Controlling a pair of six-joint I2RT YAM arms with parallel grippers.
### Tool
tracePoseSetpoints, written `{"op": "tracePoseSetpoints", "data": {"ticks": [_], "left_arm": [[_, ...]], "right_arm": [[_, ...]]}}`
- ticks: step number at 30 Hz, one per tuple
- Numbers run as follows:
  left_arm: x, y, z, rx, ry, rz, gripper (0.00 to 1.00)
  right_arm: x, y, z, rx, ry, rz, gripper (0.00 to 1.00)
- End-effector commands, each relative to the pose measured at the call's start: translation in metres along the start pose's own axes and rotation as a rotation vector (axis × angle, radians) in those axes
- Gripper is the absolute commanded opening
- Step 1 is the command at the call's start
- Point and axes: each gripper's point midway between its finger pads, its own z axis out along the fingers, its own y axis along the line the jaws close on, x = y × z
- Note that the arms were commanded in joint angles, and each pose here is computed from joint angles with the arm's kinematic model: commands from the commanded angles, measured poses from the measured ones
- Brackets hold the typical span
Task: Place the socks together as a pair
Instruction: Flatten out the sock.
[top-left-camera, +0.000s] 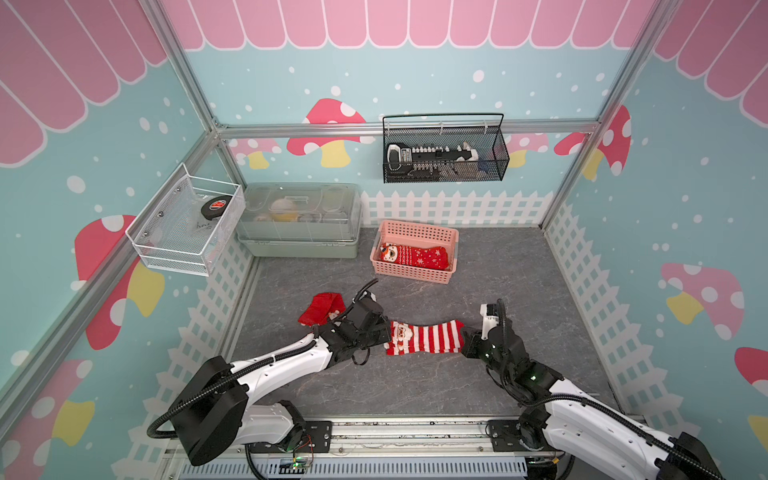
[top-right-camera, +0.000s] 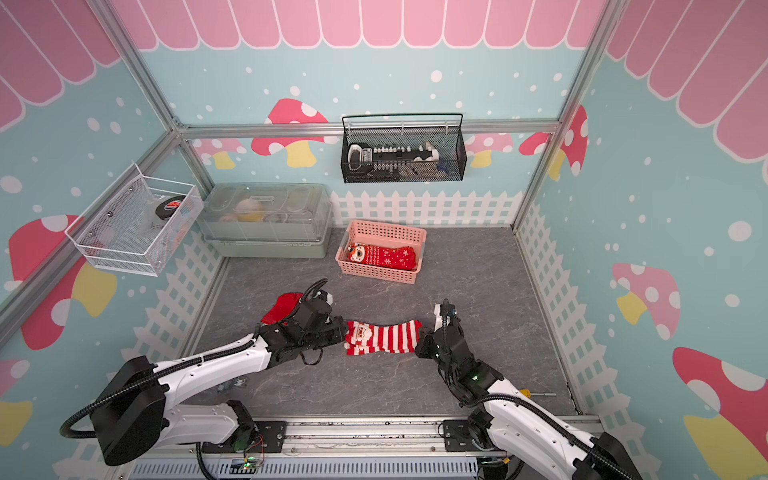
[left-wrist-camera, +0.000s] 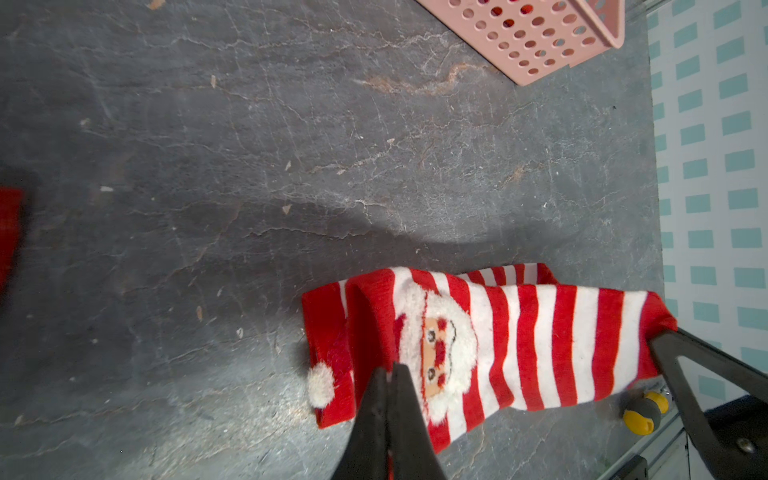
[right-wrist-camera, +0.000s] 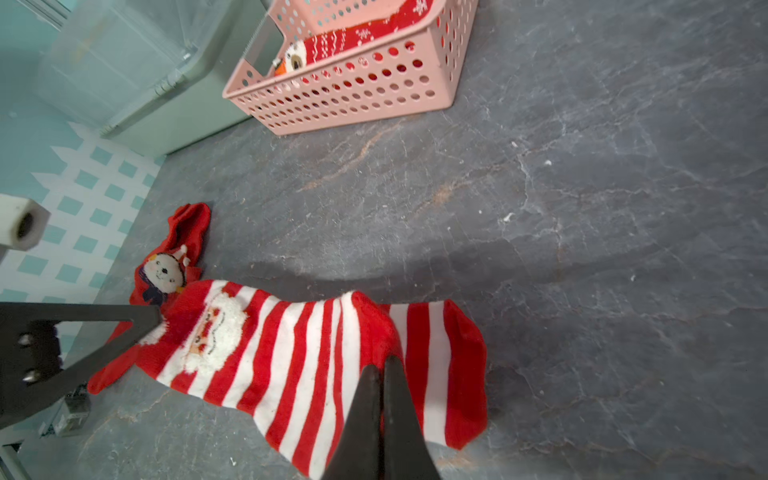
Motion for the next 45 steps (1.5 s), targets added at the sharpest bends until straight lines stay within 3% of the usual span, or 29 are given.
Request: {"op": "tracePoseSetpoints", "data": {"ticks": [1,11,20,27,36,39,42,45], "left_arm": [[-0.005,-0.006,0.004,0.035,-0.023,0.007,0.00],[0.005,0.007,0.014,0.010,-0.001,0.006,0.00],[0.018,0.019,0.017,0.004,0.017,-0.007,0.00],[0.028,0.018,0.019,0.012,0.067,-0.032,0.01],[0.032,0.021,0.010,0.024,0.058,-0.050,0.25],[0.026,0.025,0.004,0.014,0.016,-0.056,0.38],[0.022,0.024,-0.001,0.015,-0.006,-0.050,0.44],[0.019,0.025,-0.003,0.004,-0.017,-0.053,0.52]], "right_arm": [[-0.013,0.005,0.004,-0.006,-0.058,-0.004,0.00],[-0.006,-0.006,0.020,0.062,-0.045,-0.043,0.00],[0.028,-0.028,0.029,0.137,0.079,-0.027,0.03],[0.038,-0.038,0.032,0.203,0.142,-0.048,0.14],[0.037,-0.035,0.029,0.222,0.193,-0.069,0.28],[0.034,-0.035,0.025,0.220,0.176,-0.068,0.44],[0.029,-0.033,0.022,0.207,0.157,-0.064,0.59],[0.030,-0.031,0.021,0.185,0.165,-0.059,0.66]]}}
